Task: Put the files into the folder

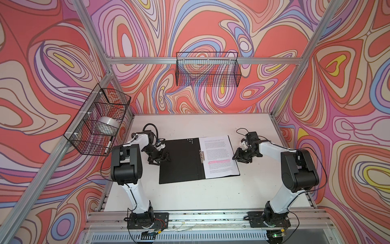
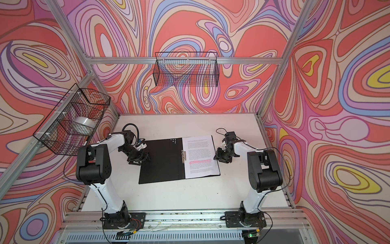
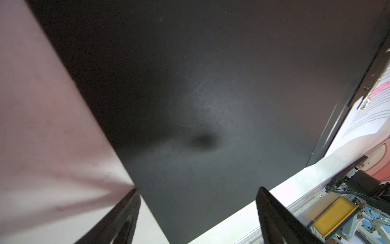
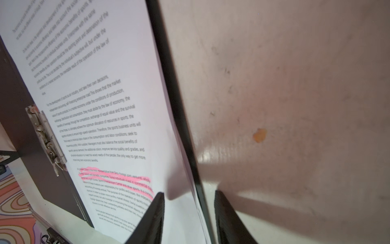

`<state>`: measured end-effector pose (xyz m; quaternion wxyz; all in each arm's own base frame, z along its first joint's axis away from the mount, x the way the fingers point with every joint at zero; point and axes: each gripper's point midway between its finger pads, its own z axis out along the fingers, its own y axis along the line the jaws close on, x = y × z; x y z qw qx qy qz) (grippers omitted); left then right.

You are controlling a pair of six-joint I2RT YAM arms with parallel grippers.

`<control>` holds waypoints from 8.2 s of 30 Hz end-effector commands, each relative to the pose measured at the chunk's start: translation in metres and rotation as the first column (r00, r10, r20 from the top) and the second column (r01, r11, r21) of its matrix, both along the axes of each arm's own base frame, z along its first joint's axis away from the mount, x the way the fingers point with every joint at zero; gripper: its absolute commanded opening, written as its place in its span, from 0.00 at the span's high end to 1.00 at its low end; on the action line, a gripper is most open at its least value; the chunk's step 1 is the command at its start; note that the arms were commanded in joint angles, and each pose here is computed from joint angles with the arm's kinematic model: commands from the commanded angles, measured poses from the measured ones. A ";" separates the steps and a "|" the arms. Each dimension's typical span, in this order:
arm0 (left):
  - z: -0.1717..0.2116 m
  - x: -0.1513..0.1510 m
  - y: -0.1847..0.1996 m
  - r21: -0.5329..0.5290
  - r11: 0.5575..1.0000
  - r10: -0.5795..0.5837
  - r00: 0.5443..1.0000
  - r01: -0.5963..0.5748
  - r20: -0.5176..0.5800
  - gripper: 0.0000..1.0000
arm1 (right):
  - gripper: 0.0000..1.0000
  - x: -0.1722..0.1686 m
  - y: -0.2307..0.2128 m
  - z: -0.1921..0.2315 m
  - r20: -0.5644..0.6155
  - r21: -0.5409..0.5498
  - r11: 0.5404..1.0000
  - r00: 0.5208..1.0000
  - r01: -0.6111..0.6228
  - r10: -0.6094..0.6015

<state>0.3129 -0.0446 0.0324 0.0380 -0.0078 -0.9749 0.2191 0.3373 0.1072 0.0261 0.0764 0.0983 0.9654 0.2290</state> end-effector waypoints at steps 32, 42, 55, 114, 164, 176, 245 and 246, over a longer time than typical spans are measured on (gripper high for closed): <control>-0.001 -0.009 -0.019 -0.143 0.989 -0.043 0.997 0.033 -0.067 0.18 | 0.59 -0.055 -0.002 -0.003 -0.135 -0.004 1.000 0.991 0.003 -0.003; 0.027 -0.009 -0.036 -0.258 0.965 -0.052 0.999 0.048 -0.009 0.19 | 0.59 -0.055 -0.001 -0.005 -0.142 0.002 1.000 0.990 0.001 -0.001; 0.064 -0.015 -0.052 -0.376 0.922 -0.069 0.995 0.091 0.071 0.20 | 0.59 -0.055 0.000 -0.005 -0.145 0.005 1.000 0.989 -0.006 0.007; 0.151 -0.038 -0.069 -0.487 0.844 -0.101 0.959 0.224 0.267 0.30 | 0.59 -0.042 0.006 0.009 -0.106 0.037 0.999 0.994 -0.002 0.006; 0.216 -0.036 -0.201 -0.408 0.758 -0.347 0.845 0.509 0.407 0.26 | 0.50 -0.004 0.087 0.157 0.213 0.643 0.745 0.976 -0.175 0.046; 0.216 -0.043 -0.238 -0.379 0.703 -0.441 0.787 0.601 0.431 0.17 | 0.49 0.008 0.095 0.162 0.219 0.694 0.699 0.975 -0.174 0.026; 0.231 -0.057 -0.264 -0.235 0.669 -0.507 0.665 0.705 0.548 0.00 | 0.51 0.008 0.107 0.213 0.305 0.722 0.650 0.952 -0.238 0.010; 0.231 -0.056 -0.263 -0.239 0.673 -0.503 0.670 0.700 0.546 0.00 | 0.50 0.008 0.107 0.213 0.304 0.719 0.653 0.953 -0.238 0.012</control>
